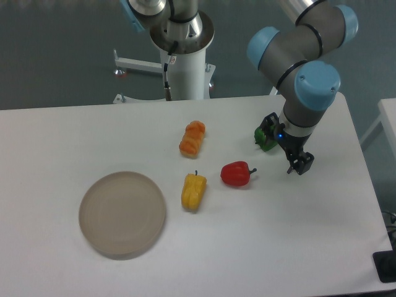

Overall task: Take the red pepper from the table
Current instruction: 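Move the open gripper toward the red bell pepper and lower it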

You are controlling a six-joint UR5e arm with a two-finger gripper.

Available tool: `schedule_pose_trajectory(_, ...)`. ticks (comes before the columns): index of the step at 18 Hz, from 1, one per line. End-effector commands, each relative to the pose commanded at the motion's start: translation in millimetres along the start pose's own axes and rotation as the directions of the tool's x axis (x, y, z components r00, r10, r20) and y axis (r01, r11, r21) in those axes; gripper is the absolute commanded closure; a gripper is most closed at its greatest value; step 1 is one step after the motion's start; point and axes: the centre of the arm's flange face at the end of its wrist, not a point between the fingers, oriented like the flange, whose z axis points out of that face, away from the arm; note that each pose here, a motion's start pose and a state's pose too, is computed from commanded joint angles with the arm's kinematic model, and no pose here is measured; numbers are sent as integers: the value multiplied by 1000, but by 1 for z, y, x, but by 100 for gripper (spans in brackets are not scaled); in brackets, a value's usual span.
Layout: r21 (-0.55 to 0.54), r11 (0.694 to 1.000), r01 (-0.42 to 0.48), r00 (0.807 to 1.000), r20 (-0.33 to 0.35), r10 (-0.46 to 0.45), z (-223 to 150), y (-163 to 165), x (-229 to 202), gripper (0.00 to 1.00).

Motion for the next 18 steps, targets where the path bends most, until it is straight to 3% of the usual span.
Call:
schedule_pose_trajectory(6, 13, 1000, -15, 1000, -5, 15, 2, -12, 3, 0)
schedule_pose_trajectory(10, 11, 999, -32, 997, -68, 33, 31, -23, 28, 0)
schedule_pose_trajectory(18, 15, 999, -44, 996, -82, 45, 65, -61, 49, 0)
